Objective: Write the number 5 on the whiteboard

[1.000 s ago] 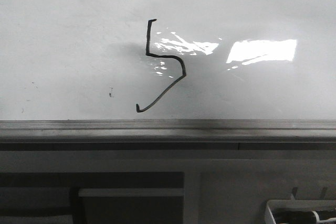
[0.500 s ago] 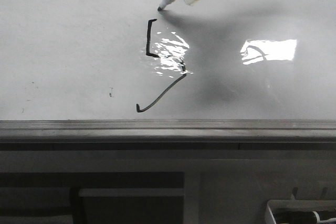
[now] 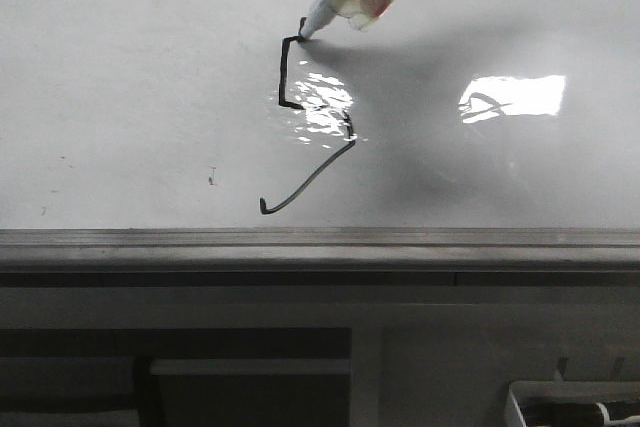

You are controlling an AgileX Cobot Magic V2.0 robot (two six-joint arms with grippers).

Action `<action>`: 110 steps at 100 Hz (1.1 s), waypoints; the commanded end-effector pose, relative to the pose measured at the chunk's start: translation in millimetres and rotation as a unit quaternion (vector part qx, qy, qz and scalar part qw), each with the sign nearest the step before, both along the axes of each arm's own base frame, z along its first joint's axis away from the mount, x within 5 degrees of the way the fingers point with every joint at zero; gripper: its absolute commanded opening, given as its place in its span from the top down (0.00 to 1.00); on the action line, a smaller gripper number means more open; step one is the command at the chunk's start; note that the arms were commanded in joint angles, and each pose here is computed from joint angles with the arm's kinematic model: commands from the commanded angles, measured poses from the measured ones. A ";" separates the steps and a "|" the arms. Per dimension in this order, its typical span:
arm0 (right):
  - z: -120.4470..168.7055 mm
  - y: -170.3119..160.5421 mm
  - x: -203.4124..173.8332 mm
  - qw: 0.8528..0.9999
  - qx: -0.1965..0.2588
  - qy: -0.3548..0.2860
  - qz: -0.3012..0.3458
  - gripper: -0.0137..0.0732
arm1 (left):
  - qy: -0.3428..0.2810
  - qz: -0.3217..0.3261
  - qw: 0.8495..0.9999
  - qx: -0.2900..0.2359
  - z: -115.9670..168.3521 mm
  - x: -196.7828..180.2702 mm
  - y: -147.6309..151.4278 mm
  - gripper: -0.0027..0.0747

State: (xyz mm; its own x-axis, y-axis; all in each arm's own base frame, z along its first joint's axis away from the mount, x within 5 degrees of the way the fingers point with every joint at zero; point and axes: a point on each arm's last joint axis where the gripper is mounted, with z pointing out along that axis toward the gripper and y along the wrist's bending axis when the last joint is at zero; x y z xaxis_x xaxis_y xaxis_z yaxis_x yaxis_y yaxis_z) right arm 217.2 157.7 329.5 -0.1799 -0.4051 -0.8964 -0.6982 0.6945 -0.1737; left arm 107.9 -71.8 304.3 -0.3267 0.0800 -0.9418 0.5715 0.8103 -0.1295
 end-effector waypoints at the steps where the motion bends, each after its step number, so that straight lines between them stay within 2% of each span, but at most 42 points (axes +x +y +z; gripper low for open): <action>1: 18.0 -2.5 3.2 0.999 0.025 -0.040 -0.016 0.89 | -0.032 0.024 0.999 -0.032 14.4 3.3 2.4 0.99; 55: 14.5 2.5 9.1 0.998 0.027 -0.044 -0.021 0.89 | -0.032 0.024 0.999 -0.032 14.4 3.3 2.4 0.99; 84: 9.1 -19.4 15.8 0.998 0.013 -0.018 -0.051 0.89 | -0.025 0.019 0.999 -0.029 13.2 2.5 1.7 0.99; 110: 17.1 -48.3 1.8 0.996 0.017 -0.024 -0.081 0.89 | -0.024 0.017 0.999 -0.028 12.9 2.3 1.6 0.99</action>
State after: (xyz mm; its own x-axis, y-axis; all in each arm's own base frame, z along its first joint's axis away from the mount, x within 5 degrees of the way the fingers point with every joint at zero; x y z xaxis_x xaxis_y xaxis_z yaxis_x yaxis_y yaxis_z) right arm 218.6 122.8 333.0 -0.2666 -0.3530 -0.8968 -0.6264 0.7707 -0.1171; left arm 107.8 -71.8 304.1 -0.3278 0.0808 -0.9413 0.5722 0.8098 -0.1297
